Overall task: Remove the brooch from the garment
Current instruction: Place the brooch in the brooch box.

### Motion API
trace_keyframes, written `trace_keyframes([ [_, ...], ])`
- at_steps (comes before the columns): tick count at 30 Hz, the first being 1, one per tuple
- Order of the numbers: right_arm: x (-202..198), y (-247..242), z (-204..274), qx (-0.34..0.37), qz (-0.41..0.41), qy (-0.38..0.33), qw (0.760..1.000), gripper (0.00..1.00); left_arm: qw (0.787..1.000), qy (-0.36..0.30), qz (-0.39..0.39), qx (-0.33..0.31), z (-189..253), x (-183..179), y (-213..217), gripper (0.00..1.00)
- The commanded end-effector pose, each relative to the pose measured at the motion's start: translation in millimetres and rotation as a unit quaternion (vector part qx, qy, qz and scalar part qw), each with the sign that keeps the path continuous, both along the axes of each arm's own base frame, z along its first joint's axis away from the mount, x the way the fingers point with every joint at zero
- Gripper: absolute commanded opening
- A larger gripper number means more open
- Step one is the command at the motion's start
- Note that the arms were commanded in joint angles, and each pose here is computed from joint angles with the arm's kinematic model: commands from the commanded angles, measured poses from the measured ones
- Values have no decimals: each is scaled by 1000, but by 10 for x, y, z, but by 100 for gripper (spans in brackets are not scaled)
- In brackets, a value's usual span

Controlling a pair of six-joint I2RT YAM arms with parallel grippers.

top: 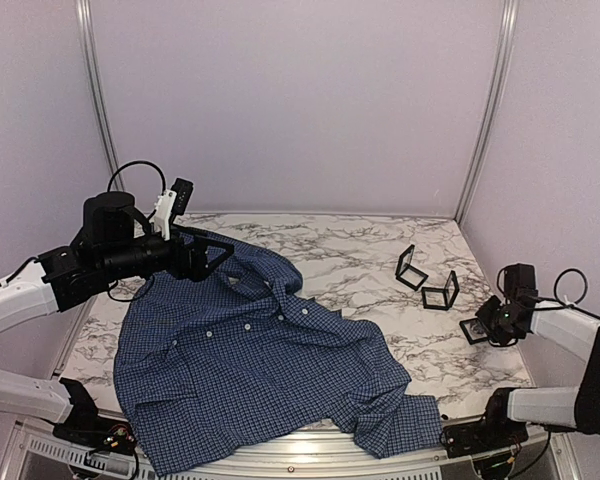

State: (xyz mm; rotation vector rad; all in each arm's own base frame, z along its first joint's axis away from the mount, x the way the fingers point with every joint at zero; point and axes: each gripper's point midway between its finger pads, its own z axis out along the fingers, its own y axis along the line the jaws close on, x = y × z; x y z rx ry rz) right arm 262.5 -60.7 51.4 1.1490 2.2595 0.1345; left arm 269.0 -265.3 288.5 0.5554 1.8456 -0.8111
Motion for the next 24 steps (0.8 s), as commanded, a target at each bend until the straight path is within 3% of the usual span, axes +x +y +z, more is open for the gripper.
trace_keyframes([
  [1,-7,-67,114,-15,-4,3,1000,31,1000,0,-5,-10,12,-5,-10,99],
  [8,50,-41,235,-19,15,-13,1000,34,1000,4,-8,-10,-5,2,-24,99],
  [24,254,404,562,2,97,-83,992,54,999,37,4,-19,-153,101,-80,99],
])
